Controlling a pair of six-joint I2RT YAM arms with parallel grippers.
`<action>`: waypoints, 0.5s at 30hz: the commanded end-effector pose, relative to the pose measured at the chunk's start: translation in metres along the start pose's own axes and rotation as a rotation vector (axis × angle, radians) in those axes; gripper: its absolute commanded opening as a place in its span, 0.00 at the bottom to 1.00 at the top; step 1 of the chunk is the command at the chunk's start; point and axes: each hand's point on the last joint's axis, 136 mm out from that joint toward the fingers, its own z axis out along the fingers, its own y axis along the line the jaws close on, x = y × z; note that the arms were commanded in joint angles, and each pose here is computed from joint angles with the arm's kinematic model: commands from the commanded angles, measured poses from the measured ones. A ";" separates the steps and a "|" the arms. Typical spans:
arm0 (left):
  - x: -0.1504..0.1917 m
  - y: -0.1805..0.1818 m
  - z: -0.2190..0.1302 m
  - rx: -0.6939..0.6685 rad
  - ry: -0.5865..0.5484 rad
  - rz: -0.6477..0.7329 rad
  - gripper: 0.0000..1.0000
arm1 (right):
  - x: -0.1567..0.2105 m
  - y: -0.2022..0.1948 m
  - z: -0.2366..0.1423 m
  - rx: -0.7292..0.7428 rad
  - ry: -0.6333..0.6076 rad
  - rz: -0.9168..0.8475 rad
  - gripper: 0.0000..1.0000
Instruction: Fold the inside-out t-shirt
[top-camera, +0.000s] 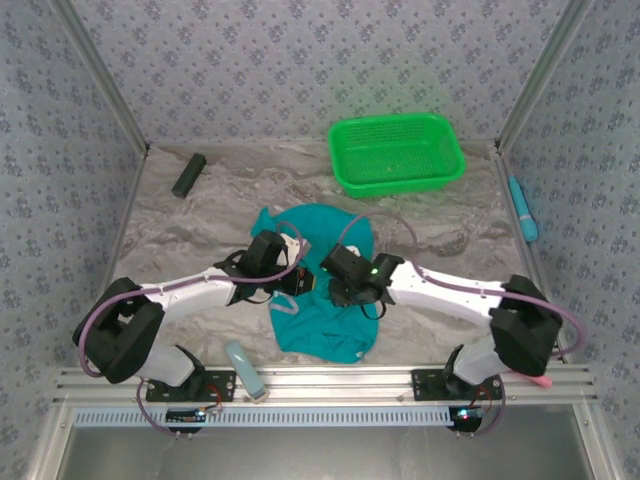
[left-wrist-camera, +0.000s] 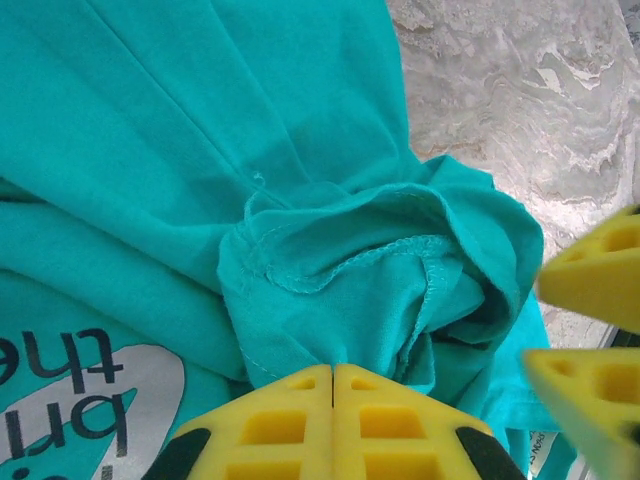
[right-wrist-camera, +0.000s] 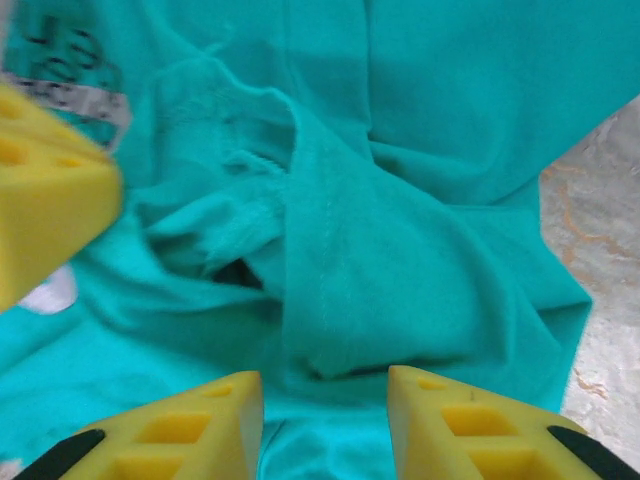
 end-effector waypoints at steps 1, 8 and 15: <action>-0.012 -0.012 -0.003 0.038 -0.035 0.003 0.04 | -0.016 0.002 0.007 0.072 -0.057 0.080 0.32; -0.006 -0.002 -0.002 0.010 -0.028 -0.003 0.04 | -0.020 0.007 -0.019 0.014 -0.015 0.057 0.00; 0.014 0.028 0.006 -0.109 -0.014 0.078 0.01 | 0.012 0.002 -0.017 -0.423 0.125 0.033 0.00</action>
